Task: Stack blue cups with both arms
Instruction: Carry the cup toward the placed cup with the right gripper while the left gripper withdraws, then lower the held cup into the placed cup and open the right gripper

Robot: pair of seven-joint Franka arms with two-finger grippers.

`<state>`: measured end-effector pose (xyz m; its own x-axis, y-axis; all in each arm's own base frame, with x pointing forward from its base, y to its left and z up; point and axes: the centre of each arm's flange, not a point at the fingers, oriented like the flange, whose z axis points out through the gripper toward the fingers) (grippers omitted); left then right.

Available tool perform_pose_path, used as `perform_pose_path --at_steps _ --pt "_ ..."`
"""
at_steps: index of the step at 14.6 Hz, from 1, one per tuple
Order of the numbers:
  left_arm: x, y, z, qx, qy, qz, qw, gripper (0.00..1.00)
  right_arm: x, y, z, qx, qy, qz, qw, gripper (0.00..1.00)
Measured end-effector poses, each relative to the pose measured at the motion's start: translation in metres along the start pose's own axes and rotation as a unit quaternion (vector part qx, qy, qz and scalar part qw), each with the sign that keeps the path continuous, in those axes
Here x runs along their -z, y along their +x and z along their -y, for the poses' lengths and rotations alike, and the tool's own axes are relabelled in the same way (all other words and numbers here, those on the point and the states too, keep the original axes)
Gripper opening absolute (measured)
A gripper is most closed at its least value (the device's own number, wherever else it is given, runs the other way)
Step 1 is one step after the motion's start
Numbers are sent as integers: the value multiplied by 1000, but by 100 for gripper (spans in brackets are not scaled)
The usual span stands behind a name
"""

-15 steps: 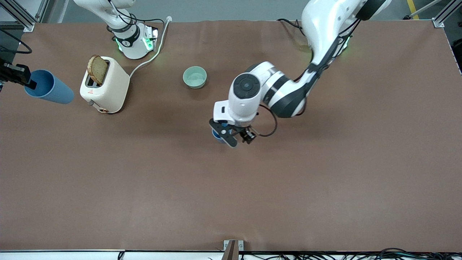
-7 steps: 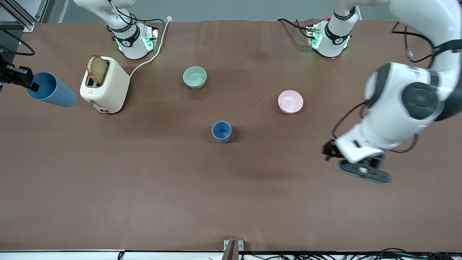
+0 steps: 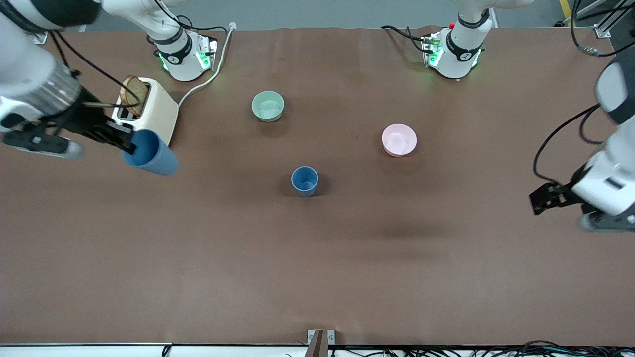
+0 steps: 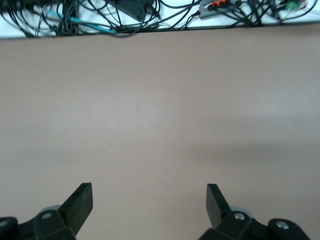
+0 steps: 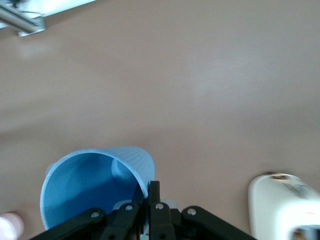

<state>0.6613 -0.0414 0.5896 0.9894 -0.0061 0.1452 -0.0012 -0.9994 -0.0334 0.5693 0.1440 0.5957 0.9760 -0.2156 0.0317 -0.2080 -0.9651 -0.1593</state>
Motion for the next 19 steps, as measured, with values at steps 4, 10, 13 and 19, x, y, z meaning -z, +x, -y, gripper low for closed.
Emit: perform_pose_path --at_steps 4,10,13,19 --pt "27 -21 48 45 -28 25 998 100 -58 -6 61 17 10 13 1000 5" --pt "23 -58 35 37 -34 27 998 100 -130 -50 140 41 3 27 999 5" --pt "33 -76 36 37 -36 29 998 100 -168 -74 162 41 2 27 999 5" --pt "30 -76 36 37 -36 31 998 100 -210 -94 189 43 -2 28 999 5"
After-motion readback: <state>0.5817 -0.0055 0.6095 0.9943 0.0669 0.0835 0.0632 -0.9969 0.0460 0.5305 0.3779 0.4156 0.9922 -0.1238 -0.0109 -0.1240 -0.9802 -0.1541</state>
